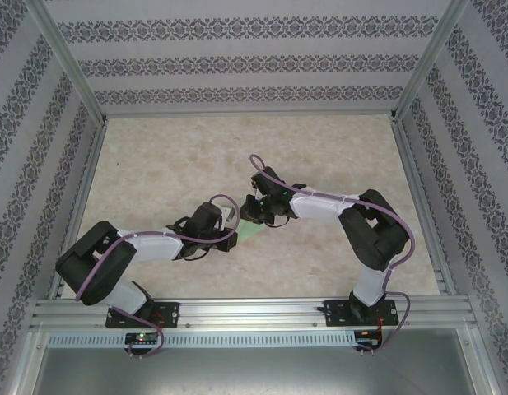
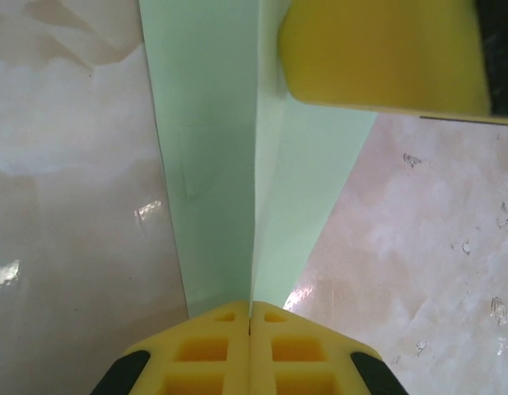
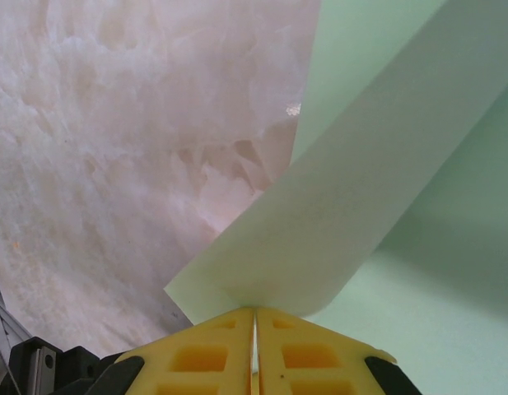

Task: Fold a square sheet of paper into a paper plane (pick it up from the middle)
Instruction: Fourth fold the wing at the center of the table.

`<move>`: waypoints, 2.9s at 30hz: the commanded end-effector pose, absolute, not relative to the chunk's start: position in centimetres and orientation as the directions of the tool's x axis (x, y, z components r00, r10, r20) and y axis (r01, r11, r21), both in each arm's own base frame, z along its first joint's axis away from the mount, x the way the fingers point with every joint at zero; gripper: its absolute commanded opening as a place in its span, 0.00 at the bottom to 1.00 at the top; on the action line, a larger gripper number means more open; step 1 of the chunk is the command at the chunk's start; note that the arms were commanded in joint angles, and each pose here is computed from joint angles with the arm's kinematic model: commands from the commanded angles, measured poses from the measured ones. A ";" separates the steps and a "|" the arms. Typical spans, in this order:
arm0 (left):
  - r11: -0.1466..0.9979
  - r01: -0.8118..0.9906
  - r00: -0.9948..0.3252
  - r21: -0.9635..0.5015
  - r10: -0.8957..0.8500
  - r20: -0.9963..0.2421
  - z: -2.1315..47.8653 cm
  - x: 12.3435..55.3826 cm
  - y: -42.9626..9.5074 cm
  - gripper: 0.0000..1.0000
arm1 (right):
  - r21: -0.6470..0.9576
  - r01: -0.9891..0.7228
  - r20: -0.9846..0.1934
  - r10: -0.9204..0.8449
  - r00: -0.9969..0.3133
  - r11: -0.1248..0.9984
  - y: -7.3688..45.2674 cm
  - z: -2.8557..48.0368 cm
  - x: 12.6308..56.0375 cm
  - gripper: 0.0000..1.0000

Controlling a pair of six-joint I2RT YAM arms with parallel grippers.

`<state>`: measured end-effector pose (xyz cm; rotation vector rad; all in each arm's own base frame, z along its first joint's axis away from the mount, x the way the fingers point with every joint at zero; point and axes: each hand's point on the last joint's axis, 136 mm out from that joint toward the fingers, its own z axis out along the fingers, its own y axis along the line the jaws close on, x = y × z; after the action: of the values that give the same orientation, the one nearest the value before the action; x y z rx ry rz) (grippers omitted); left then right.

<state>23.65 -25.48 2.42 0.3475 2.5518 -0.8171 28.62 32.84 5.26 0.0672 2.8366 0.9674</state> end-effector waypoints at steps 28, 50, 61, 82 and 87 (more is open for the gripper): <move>0.669 0.287 -0.932 -0.686 0.029 -0.362 2.1 24.3 -28.2 0.00 | 0.571 0.001 -0.213 0.150 -0.965 0.821 30.9 6.6 30.6 0.09; 0.642 0.176 -0.964 -0.747 -0.043 -0.264 2.8 25.1 -28.2 0.00 | 0.615 -0.013 -0.202 0.142 -0.969 0.789 30.2 7.0 29.8 0.09; 0.637 0.192 -0.960 -0.747 -0.036 -0.277 3.8 25.4 -28.1 0.00 | 0.616 -0.015 -0.171 0.115 -0.979 0.788 31.5 5.8 29.9 0.08; 0.634 0.105 -0.983 -0.766 -0.052 -0.177 2.3 25.7 -27.7 0.00 | 0.578 0.012 -0.168 0.134 -0.977 0.816 31.3 4.3 31.2 0.09; 0.628 0.097 -0.987 -0.773 -0.038 -0.154 1.9 25.6 -27.9 0.00 | 0.578 0.014 -0.192 0.153 -0.969 0.816 30.9 5.2 31.5 0.09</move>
<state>25.38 -28.01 2.11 0.0699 2.6683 -1.2718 30.45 31.00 3.50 0.1198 2.8331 0.8870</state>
